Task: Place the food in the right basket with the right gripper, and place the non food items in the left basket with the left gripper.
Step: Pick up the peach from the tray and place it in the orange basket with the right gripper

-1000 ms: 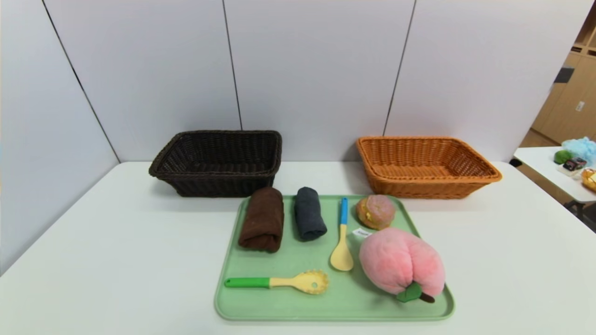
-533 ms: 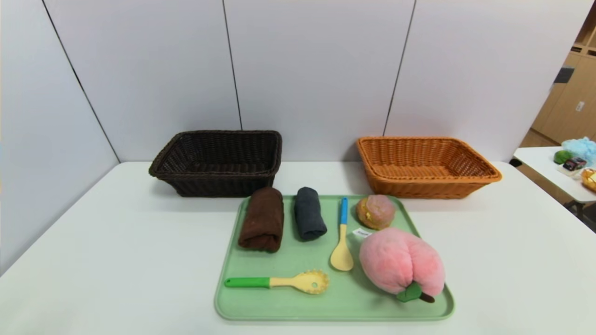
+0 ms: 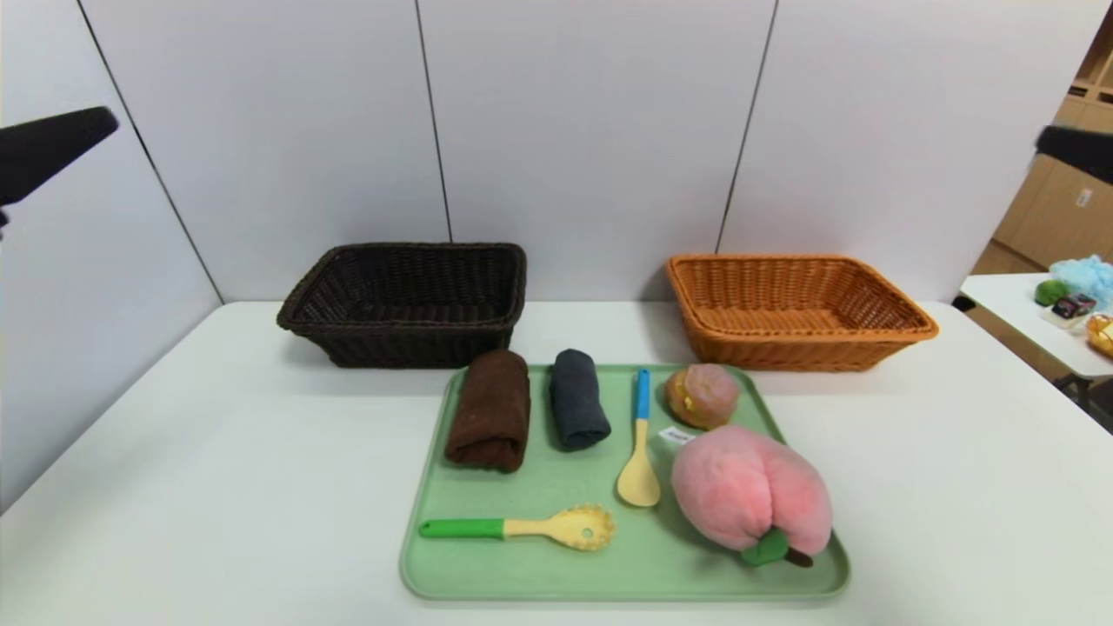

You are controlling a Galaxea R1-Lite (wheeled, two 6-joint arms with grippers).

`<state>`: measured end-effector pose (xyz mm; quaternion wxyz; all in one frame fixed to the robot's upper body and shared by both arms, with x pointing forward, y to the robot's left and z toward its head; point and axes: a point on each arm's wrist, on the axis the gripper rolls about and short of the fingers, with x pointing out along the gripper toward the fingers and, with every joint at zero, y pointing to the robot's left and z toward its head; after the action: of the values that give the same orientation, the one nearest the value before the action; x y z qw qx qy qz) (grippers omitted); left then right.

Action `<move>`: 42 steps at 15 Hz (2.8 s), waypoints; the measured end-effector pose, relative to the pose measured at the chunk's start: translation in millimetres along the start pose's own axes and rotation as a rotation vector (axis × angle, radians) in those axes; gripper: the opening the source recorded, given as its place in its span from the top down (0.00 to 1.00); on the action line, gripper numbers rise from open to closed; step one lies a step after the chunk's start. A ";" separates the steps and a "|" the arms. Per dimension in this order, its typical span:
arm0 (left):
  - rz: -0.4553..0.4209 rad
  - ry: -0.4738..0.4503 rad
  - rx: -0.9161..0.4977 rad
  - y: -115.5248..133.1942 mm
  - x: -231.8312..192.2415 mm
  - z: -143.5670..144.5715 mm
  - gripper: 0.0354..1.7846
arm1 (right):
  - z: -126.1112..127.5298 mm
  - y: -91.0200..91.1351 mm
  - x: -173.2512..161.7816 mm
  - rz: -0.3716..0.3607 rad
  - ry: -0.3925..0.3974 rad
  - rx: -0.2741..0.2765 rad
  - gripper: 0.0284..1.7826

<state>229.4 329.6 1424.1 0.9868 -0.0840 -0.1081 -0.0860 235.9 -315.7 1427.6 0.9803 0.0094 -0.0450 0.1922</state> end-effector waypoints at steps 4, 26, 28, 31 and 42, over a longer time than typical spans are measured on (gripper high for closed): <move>0.016 0.168 0.048 10.0 49.4 -14.2 0.06 | -19.2 -4.5 69.7 0.060 0.186 0.059 0.04; 0.028 0.258 0.054 15.0 60.5 -31.7 0.06 | -125.0 61.4 100.4 0.345 1.080 -0.002 0.04; 0.029 0.259 0.053 15.0 60.5 -32.0 0.06 | -132.7 66.7 104.5 0.357 1.084 -0.018 0.04; 0.029 0.258 0.052 15.1 60.1 -32.3 0.06 | -147.6 69.5 111.3 0.347 1.108 -0.078 0.04; 0.027 0.239 0.054 13.3 54.9 -27.1 0.06 | -176.6 69.9 116.2 0.333 1.075 -0.131 0.56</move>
<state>290.1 329.1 1408.5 0.9956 -0.0480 0.0094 -0.0793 331.6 -201.0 1262.4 0.8204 -0.1578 0.4476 0.3190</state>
